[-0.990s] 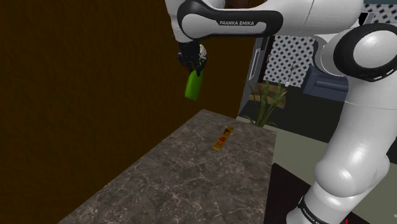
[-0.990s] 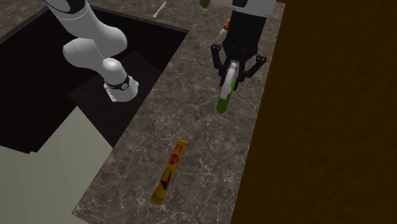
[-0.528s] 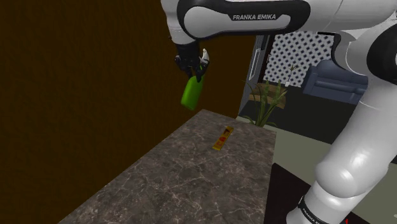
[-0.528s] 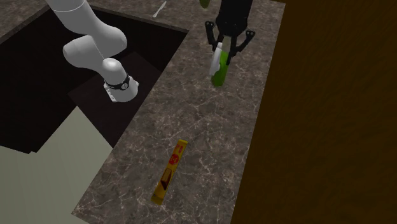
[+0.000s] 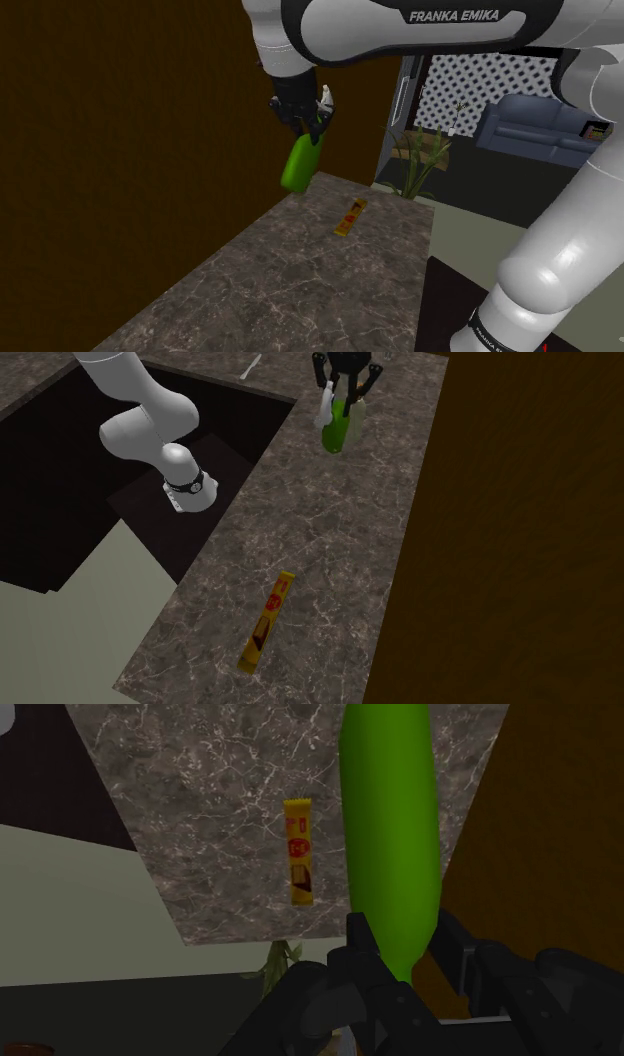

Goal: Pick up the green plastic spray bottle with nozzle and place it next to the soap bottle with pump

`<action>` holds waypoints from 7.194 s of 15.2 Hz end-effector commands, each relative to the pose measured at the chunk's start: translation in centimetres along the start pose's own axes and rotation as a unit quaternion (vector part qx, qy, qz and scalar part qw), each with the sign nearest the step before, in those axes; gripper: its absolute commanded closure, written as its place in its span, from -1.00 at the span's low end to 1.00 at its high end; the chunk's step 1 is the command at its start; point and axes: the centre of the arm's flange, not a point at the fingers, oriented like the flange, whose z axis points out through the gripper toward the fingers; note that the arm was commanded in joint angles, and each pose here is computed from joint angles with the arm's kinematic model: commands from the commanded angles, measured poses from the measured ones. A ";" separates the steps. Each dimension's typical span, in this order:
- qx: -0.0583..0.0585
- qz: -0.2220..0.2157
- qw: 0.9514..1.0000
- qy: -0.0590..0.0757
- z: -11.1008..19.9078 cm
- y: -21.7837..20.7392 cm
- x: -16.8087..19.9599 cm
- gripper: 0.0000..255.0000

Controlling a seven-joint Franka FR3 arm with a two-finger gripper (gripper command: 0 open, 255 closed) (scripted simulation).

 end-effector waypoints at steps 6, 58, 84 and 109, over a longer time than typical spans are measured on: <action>-0.001 0.000 1.000 0.000 -4.2 4.8 -6.6 1.00; -0.001 0.000 1.000 0.000 -5.4 21.0 -37.6 1.00; -0.001 0.000 1.000 0.000 6.5 21.1 -44.5 1.00; -0.001 0.000 1.000 0.000 3.3 21.1 -45.5 -1.00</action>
